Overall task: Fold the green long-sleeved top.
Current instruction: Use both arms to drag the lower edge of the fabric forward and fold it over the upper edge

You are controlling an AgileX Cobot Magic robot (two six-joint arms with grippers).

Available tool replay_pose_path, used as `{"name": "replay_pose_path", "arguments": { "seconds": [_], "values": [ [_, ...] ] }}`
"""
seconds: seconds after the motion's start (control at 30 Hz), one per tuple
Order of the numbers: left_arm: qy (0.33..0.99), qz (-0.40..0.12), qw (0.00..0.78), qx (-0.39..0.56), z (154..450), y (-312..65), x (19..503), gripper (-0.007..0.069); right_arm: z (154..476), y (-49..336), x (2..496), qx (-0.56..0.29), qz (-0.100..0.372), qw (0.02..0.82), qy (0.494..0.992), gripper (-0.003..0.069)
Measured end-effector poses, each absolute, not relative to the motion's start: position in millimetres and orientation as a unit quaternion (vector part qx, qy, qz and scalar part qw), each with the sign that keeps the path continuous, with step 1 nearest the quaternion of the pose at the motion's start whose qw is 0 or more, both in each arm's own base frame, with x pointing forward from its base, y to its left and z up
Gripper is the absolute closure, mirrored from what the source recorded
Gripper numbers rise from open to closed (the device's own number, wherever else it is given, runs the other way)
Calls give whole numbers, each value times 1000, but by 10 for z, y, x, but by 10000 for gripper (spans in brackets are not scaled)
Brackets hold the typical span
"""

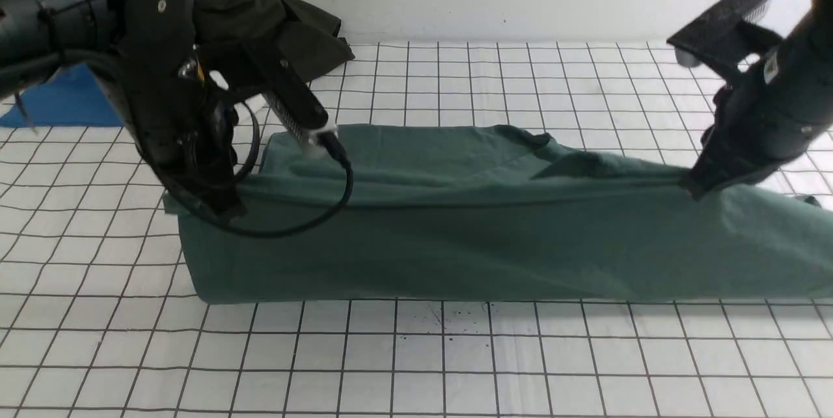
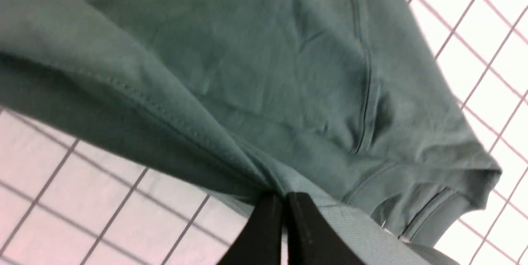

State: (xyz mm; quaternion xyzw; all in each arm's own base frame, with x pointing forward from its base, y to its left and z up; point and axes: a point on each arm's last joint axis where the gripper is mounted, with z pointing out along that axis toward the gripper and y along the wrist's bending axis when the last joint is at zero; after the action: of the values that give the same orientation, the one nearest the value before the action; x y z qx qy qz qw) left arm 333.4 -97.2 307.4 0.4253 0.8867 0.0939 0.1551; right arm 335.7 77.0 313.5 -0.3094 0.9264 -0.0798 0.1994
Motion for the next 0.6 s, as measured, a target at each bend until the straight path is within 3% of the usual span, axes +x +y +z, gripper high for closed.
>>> {"name": "replay_pose_path", "arguments": {
  "seconds": [0.23,0.6],
  "values": [
    [886,97,174,418,3064,-947,3840,622,3155,727,3877,-288,-75,220,929,659],
    [893,83,189,400,2652,-896,4648,622,2706,776,4599,-281,-84,224,929,659]
  ]
}}
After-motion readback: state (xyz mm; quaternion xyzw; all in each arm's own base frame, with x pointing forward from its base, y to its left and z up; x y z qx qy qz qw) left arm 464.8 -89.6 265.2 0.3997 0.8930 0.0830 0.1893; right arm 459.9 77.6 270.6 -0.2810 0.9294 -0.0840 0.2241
